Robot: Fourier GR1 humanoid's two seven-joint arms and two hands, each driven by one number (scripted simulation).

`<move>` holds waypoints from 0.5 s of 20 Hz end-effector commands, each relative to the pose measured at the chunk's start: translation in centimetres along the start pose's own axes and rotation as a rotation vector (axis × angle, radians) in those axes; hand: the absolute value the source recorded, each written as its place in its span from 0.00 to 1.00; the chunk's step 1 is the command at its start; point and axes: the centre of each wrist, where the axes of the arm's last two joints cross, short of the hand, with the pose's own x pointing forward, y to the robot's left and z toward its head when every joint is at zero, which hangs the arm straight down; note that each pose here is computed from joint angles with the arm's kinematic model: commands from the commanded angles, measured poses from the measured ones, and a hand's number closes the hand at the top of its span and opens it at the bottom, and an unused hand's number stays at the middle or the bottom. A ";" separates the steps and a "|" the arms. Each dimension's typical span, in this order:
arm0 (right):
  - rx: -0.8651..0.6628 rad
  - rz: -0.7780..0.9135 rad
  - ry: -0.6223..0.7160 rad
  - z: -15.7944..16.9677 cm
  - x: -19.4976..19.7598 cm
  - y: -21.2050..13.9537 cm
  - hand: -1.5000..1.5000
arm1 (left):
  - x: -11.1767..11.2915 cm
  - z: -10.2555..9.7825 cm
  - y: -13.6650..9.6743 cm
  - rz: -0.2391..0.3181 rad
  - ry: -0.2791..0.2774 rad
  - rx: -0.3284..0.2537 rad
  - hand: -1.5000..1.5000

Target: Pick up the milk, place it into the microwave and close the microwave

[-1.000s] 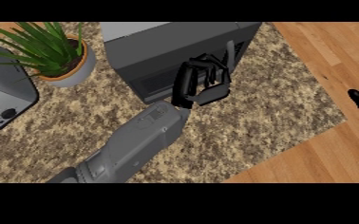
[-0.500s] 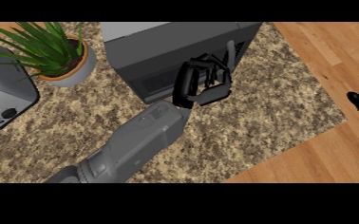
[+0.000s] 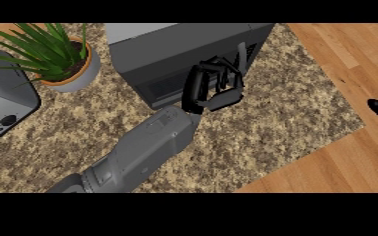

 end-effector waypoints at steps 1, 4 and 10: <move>-0.002 -0.007 -0.002 0.0 0.3 -0.4 0.00 | 0.2 -1.6 0.6 -0.016 0.024 0.019 1.00; 0.015 0.013 0.011 -0.2 0.7 -0.6 0.00 | 0.3 -1.8 0.5 -0.013 0.023 0.015 1.00; 0.046 -0.017 -0.009 -0.5 0.8 -0.7 0.00 | 0.1 -1.5 0.3 -0.048 0.000 -0.051 1.00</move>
